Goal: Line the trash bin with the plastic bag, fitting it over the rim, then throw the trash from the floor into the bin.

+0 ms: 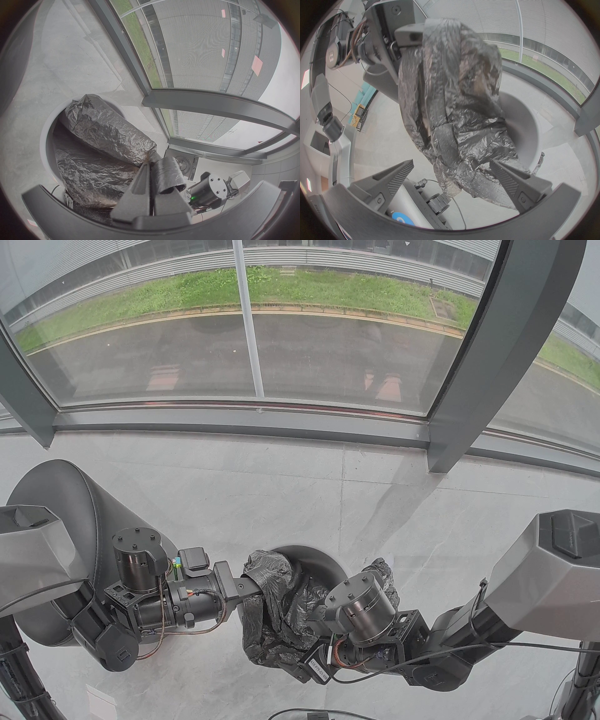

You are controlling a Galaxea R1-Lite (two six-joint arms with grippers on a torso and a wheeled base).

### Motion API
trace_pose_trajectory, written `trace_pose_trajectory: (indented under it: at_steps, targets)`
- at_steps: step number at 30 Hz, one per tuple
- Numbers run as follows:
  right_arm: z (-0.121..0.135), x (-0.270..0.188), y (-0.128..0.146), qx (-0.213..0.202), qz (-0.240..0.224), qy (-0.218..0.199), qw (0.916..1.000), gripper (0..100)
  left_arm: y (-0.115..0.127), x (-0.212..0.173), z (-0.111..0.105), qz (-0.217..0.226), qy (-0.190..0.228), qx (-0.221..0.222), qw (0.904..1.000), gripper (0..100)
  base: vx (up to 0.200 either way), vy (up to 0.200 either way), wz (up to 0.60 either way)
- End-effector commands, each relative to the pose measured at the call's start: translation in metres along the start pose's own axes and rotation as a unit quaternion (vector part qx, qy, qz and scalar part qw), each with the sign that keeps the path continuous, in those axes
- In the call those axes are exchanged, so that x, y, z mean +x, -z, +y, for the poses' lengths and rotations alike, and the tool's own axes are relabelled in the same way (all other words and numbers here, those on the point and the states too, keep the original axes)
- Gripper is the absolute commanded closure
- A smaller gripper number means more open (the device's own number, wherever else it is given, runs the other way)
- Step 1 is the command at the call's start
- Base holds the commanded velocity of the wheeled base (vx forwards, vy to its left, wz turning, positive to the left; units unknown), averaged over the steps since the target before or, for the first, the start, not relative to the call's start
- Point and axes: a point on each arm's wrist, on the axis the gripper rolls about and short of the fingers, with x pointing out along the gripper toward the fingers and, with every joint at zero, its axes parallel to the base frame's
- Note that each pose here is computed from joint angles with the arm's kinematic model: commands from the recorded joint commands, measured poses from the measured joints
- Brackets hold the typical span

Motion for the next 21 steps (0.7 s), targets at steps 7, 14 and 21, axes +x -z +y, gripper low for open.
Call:
trace_pose_trajectory:
  at_steps: [7,14,21]
  targets:
    - [-0.004,0.016,0.017,0.001,0.028,0.029,0.9992,0,0.000,0.000,0.000,0.001,0.000,-0.001,1.0000,100,0.000,0.000,0.00]
    - [-0.011,0.021,0.024,0.008,0.022,0.039,0.9989,0,0.001,-0.001,0.000,0.001,-0.001,-0.002,1.0000,100,0.000,0.000,0.00]
    - [-0.013,0.015,0.033,0.009,0.035,0.047,0.9982,0,0.002,-0.001,0.001,0.002,-0.003,-0.002,1.0000,100,0.000,0.000,0.00]
